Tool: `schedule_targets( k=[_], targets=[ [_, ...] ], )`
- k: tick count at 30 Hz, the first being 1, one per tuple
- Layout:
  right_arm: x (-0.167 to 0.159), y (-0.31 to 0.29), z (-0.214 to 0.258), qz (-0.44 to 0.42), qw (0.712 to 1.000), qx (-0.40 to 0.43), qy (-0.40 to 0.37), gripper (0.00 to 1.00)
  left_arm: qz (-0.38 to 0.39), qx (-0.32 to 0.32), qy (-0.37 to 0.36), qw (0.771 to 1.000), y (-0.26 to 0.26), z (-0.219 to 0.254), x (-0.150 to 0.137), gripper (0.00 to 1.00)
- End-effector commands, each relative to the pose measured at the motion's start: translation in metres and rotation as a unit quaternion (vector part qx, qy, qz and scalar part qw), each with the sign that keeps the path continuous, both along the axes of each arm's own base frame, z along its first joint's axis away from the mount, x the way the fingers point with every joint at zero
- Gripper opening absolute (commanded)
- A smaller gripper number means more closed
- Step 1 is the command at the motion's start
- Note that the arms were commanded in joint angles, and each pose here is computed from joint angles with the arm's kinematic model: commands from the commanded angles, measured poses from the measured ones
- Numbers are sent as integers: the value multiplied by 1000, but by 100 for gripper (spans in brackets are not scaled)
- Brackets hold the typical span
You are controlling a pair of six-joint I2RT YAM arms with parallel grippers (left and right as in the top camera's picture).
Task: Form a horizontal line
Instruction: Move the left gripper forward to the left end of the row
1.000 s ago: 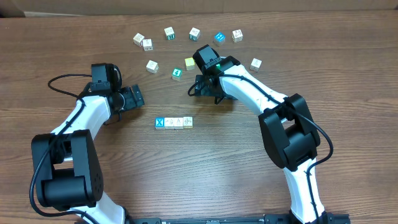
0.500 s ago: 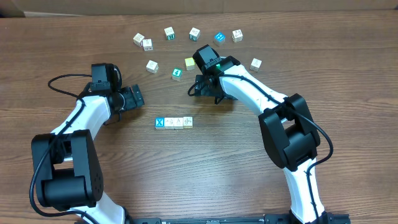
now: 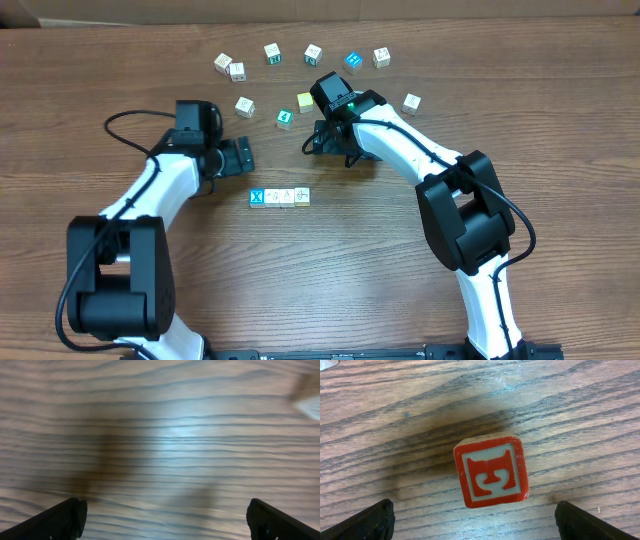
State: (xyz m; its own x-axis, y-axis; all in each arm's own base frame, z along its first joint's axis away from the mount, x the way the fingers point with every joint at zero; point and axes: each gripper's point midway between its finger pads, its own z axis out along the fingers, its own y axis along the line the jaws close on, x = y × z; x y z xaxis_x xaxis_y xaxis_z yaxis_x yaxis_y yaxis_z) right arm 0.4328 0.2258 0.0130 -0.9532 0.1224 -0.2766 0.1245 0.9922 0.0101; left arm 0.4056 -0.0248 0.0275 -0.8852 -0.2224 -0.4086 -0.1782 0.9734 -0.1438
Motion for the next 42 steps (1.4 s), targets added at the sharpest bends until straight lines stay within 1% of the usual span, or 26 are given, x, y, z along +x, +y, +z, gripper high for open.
schedule_targets(
  k=[1,5,9,15,17,22,25,27,32,36,42],
  targets=[
    [1,-3,-3,-3,1000,-5,-1,100,-23,-8,-35,999,-23,28,2,100],
    [1,-3,-3,-3,1000,-5,-1,100,-39,-10,-57,998,-35,45,3,100],
    [1,-3,-3,-3,1000,-5,-1,100,-35,14,-72,997,-28,56,4,99],
    [1,-3,-3,-3,1000,-5,-1,100,-38,17,-78,996,-27,64,1,99],
    [1,-3,-3,-3,1000,-5,-1,100,-47,31,-81,995,-25,67,1,100],
    [1,-3,-3,-3,1000,-5,-1,100,-100,60,-74,991,-24,66,-5,99],
    [1,-3,-3,-3,1000,-5,-1,100,-124,66,-65,988,-26,61,-10,99],
    [1,-3,-3,-3,1000,-5,-1,100,-163,61,-62,983,-33,56,-15,99],
    [1,-3,-3,-3,1000,-5,-1,100,-281,29,-85,956,-61,43,-27,100],
    [1,-3,-3,-3,1000,-5,-1,100,-288,22,-101,952,-64,27,-35,99],
    [1,-3,-3,-3,1000,-5,-1,100,-289,20,-86,953,-61,0,-55,100]
  ],
)
